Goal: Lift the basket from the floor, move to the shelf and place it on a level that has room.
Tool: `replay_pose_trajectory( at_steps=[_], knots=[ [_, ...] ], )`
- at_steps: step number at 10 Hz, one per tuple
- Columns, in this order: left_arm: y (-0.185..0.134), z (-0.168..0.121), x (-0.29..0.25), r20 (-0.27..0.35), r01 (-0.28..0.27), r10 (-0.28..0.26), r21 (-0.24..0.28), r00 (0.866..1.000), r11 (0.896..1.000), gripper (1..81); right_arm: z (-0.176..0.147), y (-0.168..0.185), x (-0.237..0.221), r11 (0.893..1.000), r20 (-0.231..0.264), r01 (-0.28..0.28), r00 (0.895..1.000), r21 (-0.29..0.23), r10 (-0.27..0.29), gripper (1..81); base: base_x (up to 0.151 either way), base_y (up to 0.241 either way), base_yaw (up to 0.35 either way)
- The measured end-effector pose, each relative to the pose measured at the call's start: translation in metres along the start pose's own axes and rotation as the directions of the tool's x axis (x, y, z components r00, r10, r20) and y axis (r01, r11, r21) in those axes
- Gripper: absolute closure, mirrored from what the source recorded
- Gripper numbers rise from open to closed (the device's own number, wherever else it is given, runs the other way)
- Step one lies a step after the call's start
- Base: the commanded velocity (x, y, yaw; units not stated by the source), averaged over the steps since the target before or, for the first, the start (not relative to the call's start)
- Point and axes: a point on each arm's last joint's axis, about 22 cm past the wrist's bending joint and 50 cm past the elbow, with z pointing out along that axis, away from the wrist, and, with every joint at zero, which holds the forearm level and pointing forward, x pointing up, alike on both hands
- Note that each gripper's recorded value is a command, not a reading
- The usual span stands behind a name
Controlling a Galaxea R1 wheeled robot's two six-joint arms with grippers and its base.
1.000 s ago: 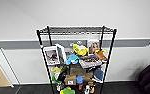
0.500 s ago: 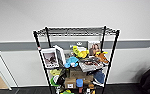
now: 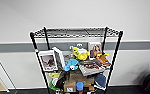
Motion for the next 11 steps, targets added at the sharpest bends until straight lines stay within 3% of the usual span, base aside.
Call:
replay_pose_trajectory(
  at_steps=[11],
  knots=[
    [0.0001,-0.0001,0.0,0.0,0.0,0.0,0.0,1.0,1.0,81.1,0.0003,-0.0004,-0.0009,1.0,0.003,0.001,1.0,0.0,-0.001,81.1,0.103,0.0,0.0]
  ],
)
